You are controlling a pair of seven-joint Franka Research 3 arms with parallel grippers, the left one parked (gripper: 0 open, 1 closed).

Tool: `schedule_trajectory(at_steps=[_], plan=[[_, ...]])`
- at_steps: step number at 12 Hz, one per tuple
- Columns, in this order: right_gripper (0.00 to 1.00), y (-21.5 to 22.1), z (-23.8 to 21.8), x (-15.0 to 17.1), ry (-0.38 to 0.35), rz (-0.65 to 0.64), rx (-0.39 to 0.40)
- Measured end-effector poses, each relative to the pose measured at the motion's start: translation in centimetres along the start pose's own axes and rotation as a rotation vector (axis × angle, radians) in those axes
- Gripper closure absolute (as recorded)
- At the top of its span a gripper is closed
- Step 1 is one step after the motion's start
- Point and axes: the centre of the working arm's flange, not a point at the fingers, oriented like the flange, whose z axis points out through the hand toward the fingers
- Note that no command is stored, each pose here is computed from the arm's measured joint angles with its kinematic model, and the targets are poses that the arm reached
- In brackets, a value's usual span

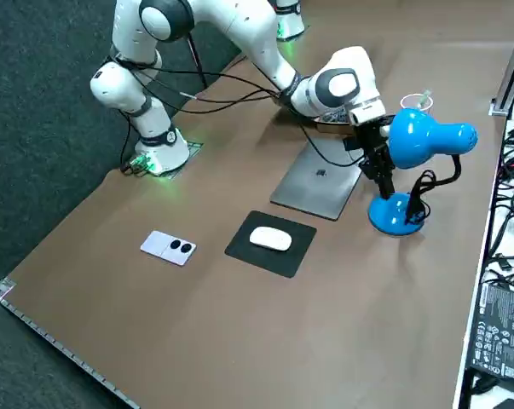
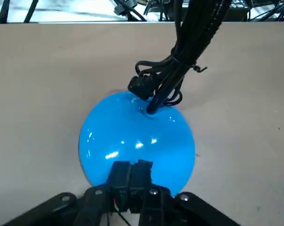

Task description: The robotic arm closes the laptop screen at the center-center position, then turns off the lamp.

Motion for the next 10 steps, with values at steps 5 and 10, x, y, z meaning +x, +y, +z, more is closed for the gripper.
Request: schedule_trajectory(at_steps=[5,10], plan=[[0.98,0.05,-0.02,0.15,0.004,0.003,0.012],[0.98,0.14,-0.01,0.24,0.006,0.006,0.021]])
